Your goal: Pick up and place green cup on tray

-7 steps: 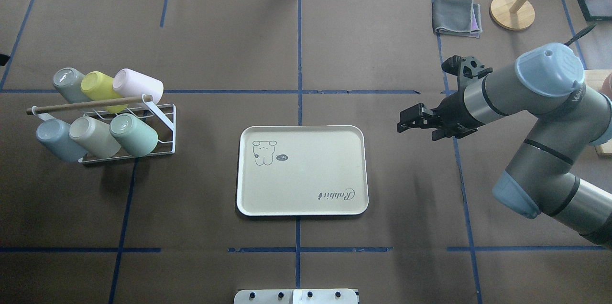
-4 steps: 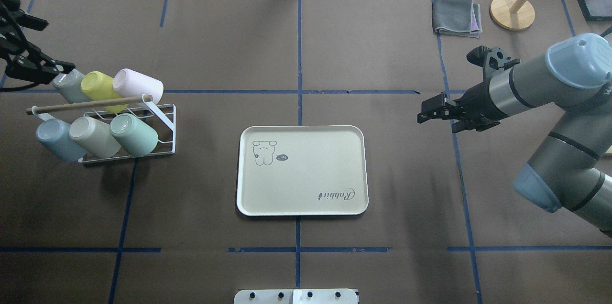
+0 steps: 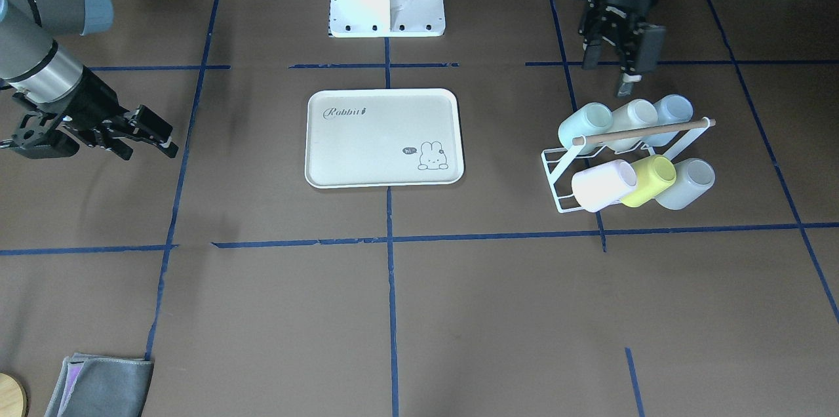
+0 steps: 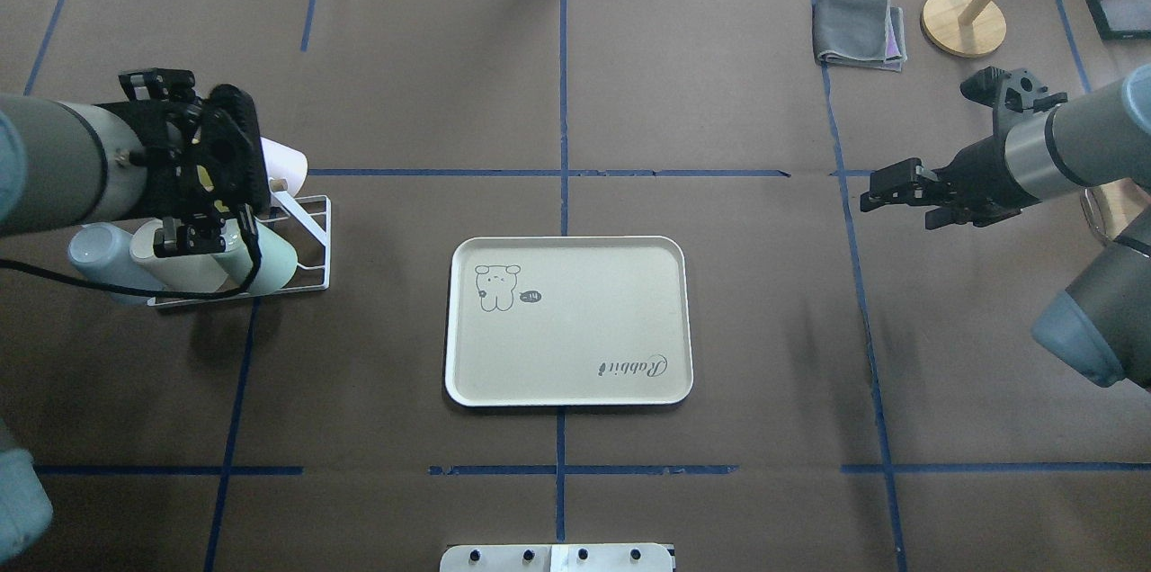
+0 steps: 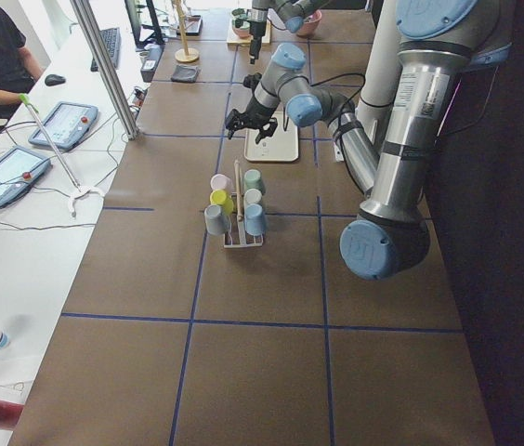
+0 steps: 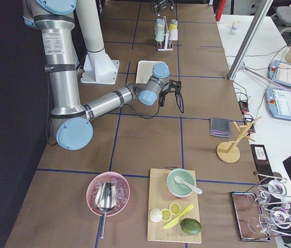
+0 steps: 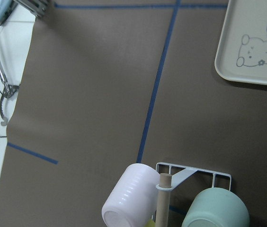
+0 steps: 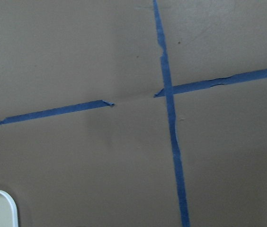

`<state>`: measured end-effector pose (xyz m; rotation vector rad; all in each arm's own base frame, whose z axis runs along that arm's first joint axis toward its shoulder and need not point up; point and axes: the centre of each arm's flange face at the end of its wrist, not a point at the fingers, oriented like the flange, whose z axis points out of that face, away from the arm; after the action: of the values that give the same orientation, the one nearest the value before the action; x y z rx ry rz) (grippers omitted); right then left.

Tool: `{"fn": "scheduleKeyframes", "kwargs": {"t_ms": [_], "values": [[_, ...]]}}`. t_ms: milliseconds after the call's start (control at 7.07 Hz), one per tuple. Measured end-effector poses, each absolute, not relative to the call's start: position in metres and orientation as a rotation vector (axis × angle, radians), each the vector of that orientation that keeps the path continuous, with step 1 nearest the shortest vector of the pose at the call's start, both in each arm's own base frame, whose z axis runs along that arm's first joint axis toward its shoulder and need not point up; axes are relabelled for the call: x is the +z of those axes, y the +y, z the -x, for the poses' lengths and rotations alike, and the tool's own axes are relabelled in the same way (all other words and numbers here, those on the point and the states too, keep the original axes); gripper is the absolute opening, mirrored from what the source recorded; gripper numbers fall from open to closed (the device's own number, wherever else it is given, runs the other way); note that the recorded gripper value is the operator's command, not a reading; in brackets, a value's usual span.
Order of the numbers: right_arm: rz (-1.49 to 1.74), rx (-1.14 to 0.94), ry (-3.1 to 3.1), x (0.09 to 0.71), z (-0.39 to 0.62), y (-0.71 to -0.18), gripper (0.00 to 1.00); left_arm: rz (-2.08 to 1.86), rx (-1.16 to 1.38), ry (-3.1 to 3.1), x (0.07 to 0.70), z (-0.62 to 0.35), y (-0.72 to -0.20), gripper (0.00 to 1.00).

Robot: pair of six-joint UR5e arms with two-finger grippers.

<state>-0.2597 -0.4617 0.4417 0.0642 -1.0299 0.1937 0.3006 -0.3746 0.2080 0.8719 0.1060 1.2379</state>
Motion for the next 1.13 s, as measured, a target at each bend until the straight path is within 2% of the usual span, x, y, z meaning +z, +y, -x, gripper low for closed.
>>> {"fn": "scheduleKeyframes", "kwargs": {"t_ms": [424, 1132], "values": [[-0.064, 0.209, -1.005, 0.46, 0.243, -0.46, 1.0, -0.838, 1.529, -0.34, 0.203, -0.35, -0.337, 1.0], [-0.066, 0.256, -0.983, 0.479, 0.209, -0.45, 1.0, -0.6, 1.76, -0.803, 0.278, -0.435, -0.319, 1.0]]}}
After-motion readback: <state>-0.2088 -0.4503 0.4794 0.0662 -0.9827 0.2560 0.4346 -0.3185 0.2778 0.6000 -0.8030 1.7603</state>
